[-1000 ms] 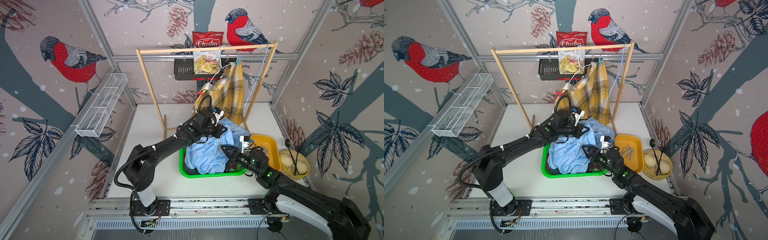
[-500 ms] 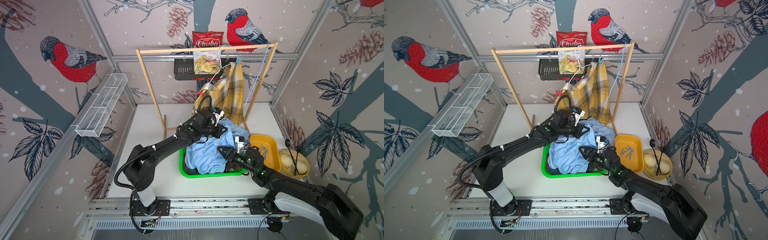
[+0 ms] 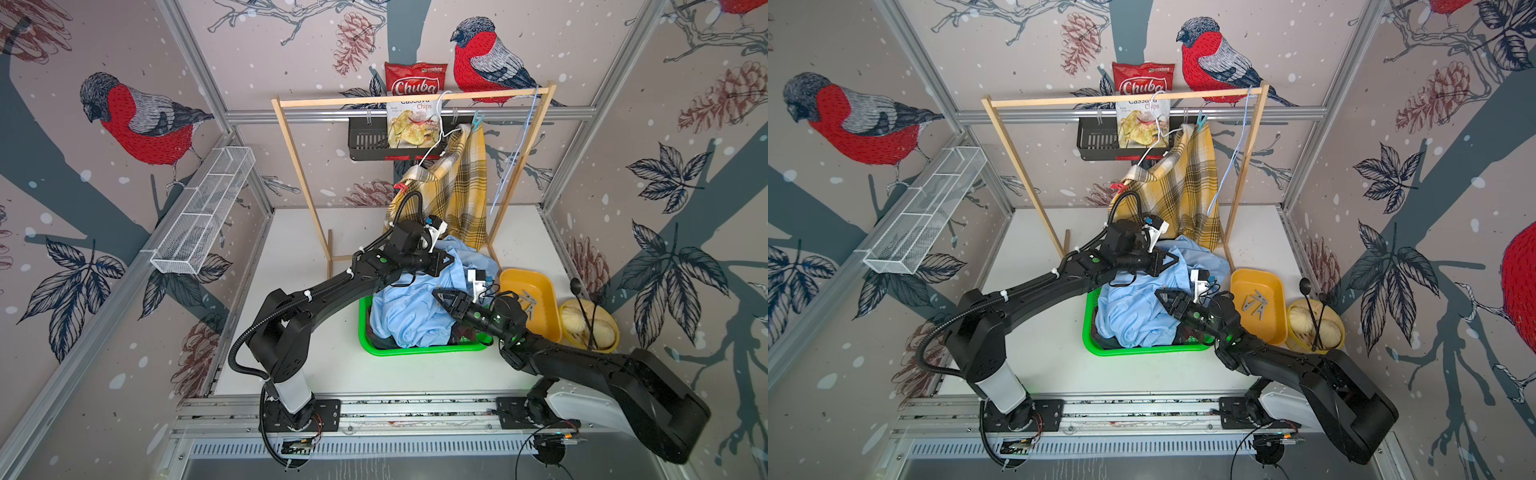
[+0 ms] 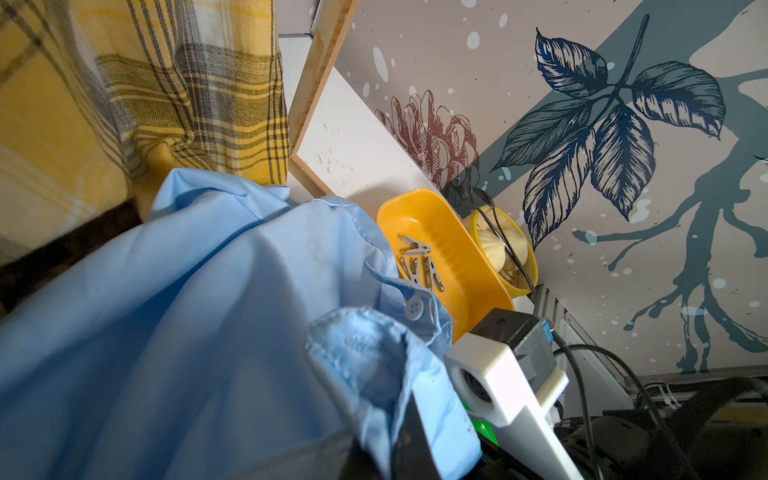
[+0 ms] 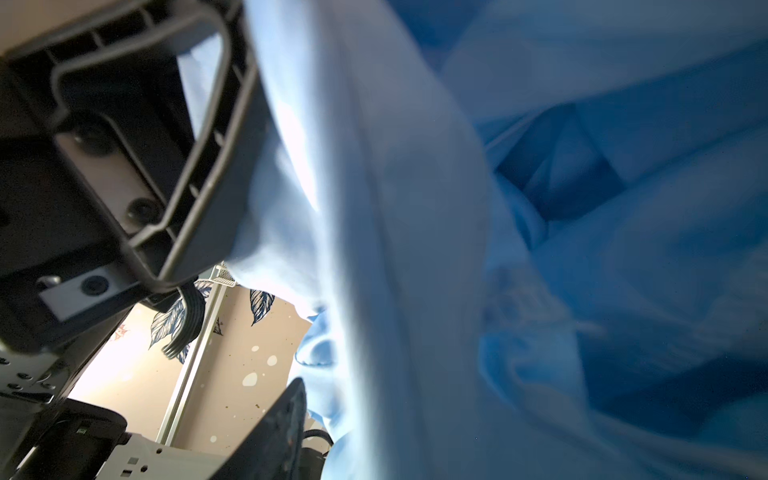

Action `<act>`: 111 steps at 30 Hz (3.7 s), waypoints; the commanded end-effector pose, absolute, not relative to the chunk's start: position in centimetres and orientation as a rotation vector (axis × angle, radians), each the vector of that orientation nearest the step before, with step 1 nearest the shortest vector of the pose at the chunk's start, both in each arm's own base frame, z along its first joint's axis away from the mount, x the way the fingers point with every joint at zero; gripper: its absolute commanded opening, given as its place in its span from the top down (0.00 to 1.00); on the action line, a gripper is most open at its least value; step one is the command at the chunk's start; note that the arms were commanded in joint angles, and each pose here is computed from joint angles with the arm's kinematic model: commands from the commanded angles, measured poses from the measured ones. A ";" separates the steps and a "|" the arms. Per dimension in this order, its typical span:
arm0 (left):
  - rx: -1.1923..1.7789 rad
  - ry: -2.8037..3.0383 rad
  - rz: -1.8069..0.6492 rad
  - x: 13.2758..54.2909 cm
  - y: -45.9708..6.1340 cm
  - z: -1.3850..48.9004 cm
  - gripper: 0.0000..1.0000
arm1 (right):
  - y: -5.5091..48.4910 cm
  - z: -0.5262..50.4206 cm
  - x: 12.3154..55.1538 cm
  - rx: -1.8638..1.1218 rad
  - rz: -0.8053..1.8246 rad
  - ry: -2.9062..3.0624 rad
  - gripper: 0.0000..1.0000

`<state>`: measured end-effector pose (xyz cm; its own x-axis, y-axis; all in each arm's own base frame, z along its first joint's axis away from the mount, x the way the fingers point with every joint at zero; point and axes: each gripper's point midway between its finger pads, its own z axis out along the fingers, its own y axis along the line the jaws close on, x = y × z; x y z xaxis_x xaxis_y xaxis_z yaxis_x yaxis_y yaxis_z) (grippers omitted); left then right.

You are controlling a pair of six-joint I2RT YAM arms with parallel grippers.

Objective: Remove the clothespins securing long-sleeve shirts to the hanger
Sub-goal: Remove the clamp from the hanger, then place the clamp in the storage box.

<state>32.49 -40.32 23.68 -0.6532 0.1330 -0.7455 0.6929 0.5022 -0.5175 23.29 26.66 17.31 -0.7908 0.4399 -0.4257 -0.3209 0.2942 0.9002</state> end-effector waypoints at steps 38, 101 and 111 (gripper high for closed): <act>0.672 2.045 -1.165 32.5 -40.8 24.5 1.00 | 27.3 17.2 23.0 0.195 1.778 1.912 0.71; 0.578 2.095 -1.005 35.6 -37.1 22.6 1.00 | 14.5 21.8 23.3 0.355 1.124 2.077 0.82; 0.620 2.084 -0.930 34.4 -37.2 23.7 1.00 | 0.8 11.3 26.0 0.953 0.693 2.186 0.86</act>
<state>34.29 -37.35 23.19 -0.6268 0.1100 -0.7714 0.6619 0.5975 -0.4526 26.73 2.18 13.10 -0.5172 0.7802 -0.3520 0.3857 0.5796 0.7178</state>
